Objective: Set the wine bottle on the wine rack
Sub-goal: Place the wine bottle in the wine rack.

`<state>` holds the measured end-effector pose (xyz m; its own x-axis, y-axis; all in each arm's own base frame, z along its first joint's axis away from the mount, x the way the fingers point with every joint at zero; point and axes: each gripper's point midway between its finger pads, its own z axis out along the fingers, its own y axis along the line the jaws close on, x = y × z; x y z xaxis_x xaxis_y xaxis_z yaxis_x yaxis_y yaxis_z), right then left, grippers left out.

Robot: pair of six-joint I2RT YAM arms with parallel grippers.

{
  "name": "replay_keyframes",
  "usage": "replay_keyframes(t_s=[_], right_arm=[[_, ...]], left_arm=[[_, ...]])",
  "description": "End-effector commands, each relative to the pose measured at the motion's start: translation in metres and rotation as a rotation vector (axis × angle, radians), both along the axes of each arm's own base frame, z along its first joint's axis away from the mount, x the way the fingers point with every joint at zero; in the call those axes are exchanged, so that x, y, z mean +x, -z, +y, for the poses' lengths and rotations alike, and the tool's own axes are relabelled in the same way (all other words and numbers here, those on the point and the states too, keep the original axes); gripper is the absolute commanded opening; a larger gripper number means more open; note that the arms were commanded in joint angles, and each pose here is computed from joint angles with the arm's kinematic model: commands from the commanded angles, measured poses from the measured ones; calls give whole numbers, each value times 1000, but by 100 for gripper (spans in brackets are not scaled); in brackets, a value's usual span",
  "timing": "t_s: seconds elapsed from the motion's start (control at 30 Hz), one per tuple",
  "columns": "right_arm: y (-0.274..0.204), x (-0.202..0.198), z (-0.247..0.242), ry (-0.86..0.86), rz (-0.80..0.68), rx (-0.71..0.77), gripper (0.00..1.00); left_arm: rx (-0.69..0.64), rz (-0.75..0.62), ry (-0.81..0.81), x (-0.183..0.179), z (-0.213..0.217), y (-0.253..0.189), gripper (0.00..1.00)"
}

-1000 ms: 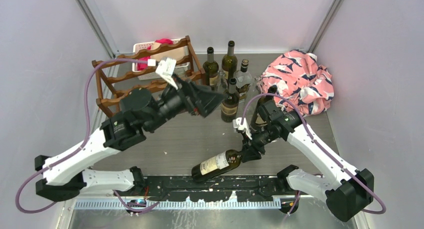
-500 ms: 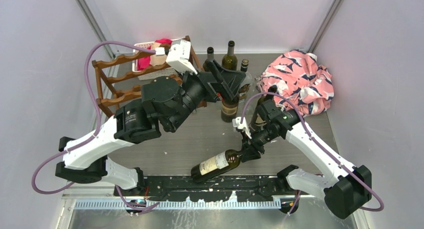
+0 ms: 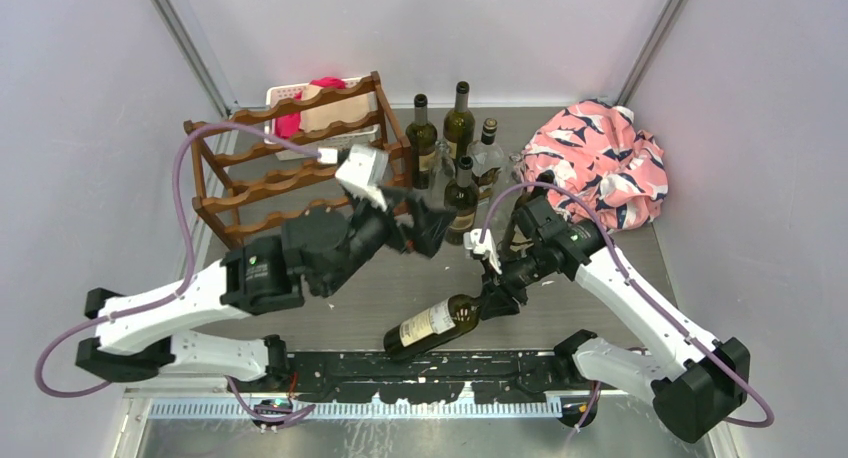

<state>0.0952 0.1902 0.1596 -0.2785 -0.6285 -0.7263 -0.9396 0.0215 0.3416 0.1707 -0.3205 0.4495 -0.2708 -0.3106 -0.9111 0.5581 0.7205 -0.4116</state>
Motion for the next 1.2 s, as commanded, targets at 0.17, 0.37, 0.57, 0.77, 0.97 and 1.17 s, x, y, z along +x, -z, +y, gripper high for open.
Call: replay_keyframes(t_s=[0.17,0.37,0.57,0.77,0.97,1.17], right_arm=[[-47,21,29,65,-155,72,1],[-70,39,42,139,-207,128,1],[-91,58,60,210,-267,205,1],[-113,78,78,259,-372,265,1],[-122,83,106,232,-537,276,1],[-130,87,133,196,-730,273,1]], left_arm=[[-61,-7,116,-32,71,75,98],[-165,2,178,-48,89,101,90],[-95,7,178,-49,96,105,90],[-58,-2,167,-46,95,102,90],[-31,-4,144,-41,91,105,90],[-19,7,130,-39,91,109,90]])
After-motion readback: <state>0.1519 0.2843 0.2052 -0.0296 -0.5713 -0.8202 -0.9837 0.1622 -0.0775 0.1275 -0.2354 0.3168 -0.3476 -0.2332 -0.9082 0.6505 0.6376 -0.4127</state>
